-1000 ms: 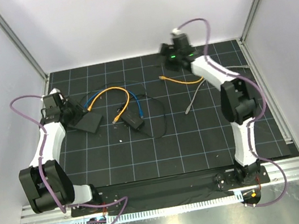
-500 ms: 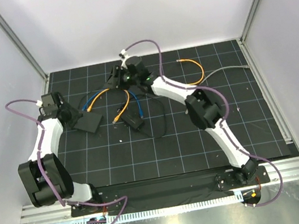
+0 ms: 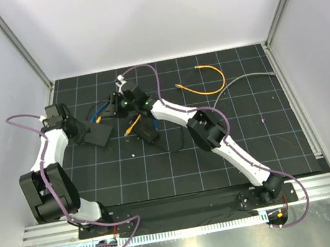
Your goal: Pull the plug from the switch port
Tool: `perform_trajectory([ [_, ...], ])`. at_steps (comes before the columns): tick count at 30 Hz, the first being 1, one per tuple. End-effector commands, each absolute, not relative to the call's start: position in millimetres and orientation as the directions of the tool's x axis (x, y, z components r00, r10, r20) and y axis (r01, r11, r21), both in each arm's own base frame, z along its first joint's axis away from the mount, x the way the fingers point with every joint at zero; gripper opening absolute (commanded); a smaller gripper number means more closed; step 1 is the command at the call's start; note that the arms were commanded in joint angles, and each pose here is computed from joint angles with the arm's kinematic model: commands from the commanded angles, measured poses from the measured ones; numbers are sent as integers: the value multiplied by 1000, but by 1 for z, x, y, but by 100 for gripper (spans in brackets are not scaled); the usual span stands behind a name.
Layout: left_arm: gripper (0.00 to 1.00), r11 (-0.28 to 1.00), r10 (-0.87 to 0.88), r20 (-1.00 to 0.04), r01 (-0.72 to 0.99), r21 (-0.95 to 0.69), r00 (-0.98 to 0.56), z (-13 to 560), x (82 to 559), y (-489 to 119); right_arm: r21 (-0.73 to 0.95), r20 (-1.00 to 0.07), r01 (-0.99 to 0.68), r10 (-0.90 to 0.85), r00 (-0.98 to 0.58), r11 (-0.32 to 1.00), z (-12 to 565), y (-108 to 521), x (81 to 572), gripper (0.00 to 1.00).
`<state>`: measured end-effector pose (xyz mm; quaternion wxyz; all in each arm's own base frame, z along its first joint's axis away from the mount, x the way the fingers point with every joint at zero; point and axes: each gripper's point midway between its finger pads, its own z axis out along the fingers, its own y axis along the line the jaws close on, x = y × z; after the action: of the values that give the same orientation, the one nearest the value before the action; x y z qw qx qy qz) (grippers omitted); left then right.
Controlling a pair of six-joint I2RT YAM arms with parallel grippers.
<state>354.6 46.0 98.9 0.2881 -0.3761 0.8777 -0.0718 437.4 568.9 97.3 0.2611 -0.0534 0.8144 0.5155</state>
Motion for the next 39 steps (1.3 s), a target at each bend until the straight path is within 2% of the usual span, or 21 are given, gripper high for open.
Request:
perform_trajectory([
  [1, 44, 693, -716, -453, -621, -367, -531, 108, 364, 49, 833, -489, -366, 243, -838, 414, 126, 575, 451, 51],
  [7, 45, 689, -718, -468, -622, -372, -515, 112, 367, 54, 844, -471, -353, 244, -848, 403, 114, 583, 450, 51],
  [12, 48, 641, -766, -402, -644, -417, -502, 118, 383, 55, 839, -482, -368, 235, -844, 400, 116, 587, 446, 51],
  [17, 48, 612, -782, -453, -667, -426, -428, 139, 413, 72, 841, -468, -356, 218, -856, 409, 100, 590, 440, 51],
  [22, 48, 588, -794, -444, -710, -386, -416, 118, 430, 84, 837, -455, -343, 195, -869, 427, 82, 591, 436, 51],
  [30, 52, 602, -755, -516, -741, -298, -406, 102, 443, 111, 844, -439, -334, 183, -880, 421, 70, 592, 434, 51],
  [39, 54, 606, -752, -492, -753, -256, -438, 69, 443, 122, 857, -427, -353, 134, -894, 375, 72, 594, 419, 49],
])
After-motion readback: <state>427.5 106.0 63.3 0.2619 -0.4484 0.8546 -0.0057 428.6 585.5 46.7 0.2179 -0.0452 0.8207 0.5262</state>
